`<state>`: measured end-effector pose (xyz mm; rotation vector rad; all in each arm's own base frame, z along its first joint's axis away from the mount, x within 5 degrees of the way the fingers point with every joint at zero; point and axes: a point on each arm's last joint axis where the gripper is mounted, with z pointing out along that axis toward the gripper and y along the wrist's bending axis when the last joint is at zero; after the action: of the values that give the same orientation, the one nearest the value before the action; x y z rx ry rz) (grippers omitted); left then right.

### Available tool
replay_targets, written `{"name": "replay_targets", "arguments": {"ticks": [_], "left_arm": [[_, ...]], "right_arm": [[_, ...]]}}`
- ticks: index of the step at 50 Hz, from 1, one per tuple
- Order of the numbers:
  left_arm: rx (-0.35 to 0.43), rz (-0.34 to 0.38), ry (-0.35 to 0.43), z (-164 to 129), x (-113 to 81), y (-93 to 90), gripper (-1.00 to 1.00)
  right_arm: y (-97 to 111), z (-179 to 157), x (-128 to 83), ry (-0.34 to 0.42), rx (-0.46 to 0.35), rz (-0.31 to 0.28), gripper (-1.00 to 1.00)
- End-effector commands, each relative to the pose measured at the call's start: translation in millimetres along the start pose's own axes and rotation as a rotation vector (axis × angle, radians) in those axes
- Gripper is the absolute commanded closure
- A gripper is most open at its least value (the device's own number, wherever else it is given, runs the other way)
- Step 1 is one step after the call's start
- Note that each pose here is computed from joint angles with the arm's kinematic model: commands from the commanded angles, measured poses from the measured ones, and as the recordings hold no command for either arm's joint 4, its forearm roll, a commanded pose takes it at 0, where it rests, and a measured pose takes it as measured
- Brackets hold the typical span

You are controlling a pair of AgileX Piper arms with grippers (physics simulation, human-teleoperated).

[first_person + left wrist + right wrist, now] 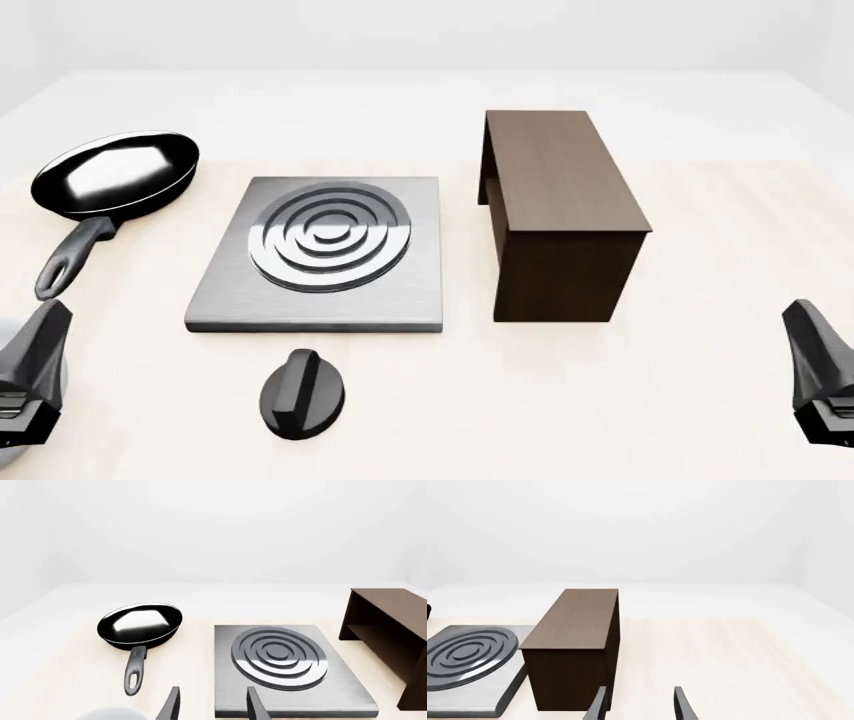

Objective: Turn on the stove.

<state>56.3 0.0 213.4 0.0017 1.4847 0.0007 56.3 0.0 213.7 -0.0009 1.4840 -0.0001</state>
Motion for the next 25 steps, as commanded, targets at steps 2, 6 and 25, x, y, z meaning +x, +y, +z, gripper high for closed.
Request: {"name": "replay_targets", "arguments": {"ticks": [2, 6, 25], "left_arm": [[0.0, 0.002, 0.004, 1, -0.5, 0.0, -1.0], [0.006, -0.002, 0.005, 1, -0.5, -0.3, -1.0], [-0.008, 0.003, 0.061, 9, -5.9, 0.5, -1.0]], "right_arm": [[0, 0, -1, 0.001, -0.001, 0.0, -1.0], [0, 0, -1, 0.001, -0.002, -0.001, -1.0], [0, 0, -1, 0.001, -0.001, 0.0, -1.0]]}}
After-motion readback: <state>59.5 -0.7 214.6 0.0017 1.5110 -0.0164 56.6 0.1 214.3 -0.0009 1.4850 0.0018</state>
